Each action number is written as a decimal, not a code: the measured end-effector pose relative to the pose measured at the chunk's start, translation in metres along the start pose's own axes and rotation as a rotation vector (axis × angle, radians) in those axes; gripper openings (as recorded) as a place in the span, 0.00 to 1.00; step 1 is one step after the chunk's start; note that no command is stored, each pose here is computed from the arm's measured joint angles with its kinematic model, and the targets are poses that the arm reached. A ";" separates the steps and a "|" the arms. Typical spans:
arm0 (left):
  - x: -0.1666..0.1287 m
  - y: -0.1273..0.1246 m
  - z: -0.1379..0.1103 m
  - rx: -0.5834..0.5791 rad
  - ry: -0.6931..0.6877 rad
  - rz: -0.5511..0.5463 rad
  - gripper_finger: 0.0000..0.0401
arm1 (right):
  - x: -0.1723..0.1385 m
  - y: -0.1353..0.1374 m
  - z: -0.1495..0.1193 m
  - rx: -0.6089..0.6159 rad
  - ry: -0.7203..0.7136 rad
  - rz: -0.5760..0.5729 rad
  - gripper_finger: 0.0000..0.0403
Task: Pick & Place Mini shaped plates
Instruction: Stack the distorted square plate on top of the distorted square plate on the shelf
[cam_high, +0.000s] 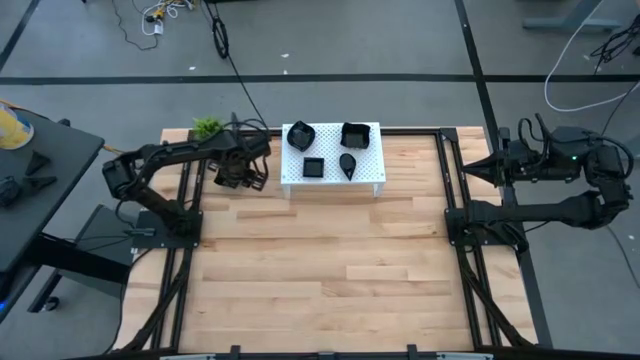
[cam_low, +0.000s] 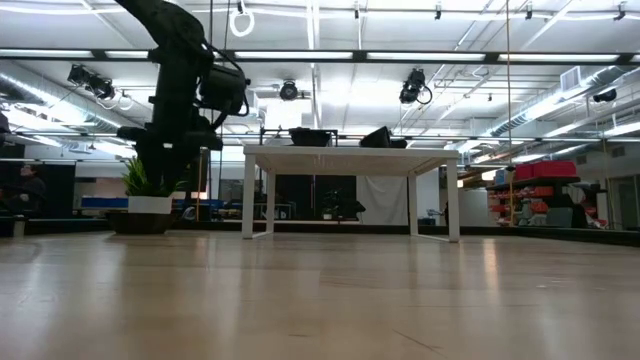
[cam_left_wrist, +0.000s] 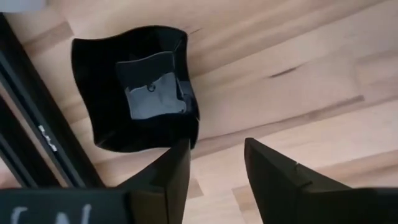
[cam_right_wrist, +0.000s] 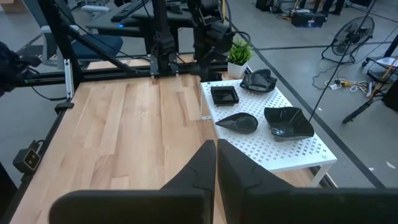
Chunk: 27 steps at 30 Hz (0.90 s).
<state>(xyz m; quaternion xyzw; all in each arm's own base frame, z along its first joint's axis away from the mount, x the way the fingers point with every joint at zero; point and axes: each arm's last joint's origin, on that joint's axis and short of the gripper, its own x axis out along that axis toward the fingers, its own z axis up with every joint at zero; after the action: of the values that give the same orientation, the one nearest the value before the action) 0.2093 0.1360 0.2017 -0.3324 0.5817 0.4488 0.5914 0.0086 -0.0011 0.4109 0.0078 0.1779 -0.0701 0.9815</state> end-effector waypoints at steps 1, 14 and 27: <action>0.002 -0.001 0.001 0.002 0.003 0.007 0.40 | 0.000 0.000 0.000 0.000 0.000 0.000 0.05; 0.026 -0.010 0.009 0.038 0.021 0.073 0.40 | 0.000 0.000 0.000 0.000 0.000 0.000 0.05; 0.049 -0.004 -0.005 0.045 0.038 0.106 0.40 | 0.000 0.000 0.000 0.000 0.000 0.000 0.05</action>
<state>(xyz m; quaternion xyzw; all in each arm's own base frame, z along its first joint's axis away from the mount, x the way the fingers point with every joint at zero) 0.2074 0.1372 0.1527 -0.2962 0.6195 0.4597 0.5632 0.0085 -0.0011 0.4110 0.0077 0.1779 -0.0699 0.9815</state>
